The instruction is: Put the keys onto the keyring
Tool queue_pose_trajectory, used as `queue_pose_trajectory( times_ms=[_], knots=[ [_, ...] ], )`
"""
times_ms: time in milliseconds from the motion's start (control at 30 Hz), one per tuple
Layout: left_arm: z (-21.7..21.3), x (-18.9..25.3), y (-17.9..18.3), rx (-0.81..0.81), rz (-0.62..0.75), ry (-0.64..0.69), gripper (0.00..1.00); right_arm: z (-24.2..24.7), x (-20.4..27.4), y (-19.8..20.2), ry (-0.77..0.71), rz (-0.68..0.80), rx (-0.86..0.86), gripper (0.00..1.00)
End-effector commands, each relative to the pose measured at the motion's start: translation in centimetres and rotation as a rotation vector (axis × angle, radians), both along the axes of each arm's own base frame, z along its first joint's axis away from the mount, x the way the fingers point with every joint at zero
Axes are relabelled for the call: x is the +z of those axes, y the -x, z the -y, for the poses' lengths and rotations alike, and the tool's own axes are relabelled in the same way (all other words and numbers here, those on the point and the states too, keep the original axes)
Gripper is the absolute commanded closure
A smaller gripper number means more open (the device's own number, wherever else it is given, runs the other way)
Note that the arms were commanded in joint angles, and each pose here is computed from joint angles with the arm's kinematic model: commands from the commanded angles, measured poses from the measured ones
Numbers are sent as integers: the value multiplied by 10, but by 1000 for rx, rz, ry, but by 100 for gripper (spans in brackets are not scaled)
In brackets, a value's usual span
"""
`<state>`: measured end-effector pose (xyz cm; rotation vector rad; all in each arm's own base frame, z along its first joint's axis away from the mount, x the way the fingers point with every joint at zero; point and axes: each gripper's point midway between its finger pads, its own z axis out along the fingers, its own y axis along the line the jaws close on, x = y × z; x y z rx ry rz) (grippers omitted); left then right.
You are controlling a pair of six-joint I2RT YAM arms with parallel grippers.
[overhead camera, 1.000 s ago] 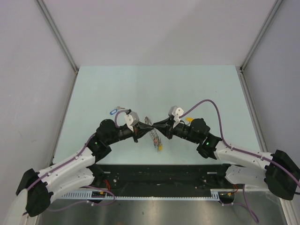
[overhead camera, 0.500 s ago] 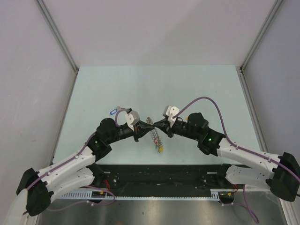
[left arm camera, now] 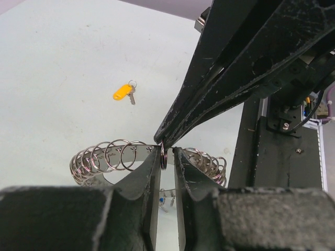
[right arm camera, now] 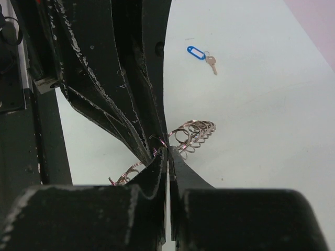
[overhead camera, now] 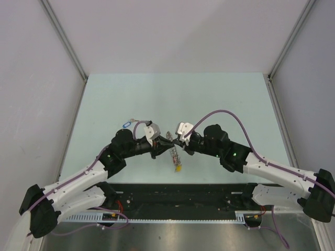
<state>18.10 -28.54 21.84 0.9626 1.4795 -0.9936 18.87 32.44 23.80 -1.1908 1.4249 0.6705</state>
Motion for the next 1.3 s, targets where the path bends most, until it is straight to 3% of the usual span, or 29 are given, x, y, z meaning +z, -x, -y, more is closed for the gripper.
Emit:
queue_pose_trajectory(
  times_ms=[0,133,267,333,400,500,700,767,800,867,900,1067,1267],
  knots=[
    [11,31,7,-71,72,42,80,-16,43,7,-84,73,54,100],
    [10,28,5,-63,67,23,100,-15,43,6,-79,75,50,100],
    [8,30,5,-51,71,26,100,-10,46,4,-91,59,15,100],
    [7,31,4,-40,76,30,100,-3,53,4,-116,43,-16,93],
    [5,34,3,-32,86,39,100,7,65,1,-149,41,-53,77],
    [4,37,5,-31,101,52,100,25,72,-8,-195,-7,-132,63],
    [6,44,17,-100,140,93,99,71,87,-19,-331,-65,-263,60],
    [8,46,23,-133,153,106,100,87,84,-21,-370,-82,-303,55],
    [8,47,24,-141,157,110,100,92,83,-22,-391,-98,-324,44],
    [8,49,26,-157,185,116,100,105,77,-27,-420,-119,-387,37],
    [8,50,29,-177,203,119,100,113,72,-33,-415,-133,-432,26],
    [7,52,42,-268,274,113,100,134,34,-59,-350,-242,-594,4],
    [6,54,63,-400,292,114,100,156,-6,-87,-306,-376,-758,0]
  ],
)
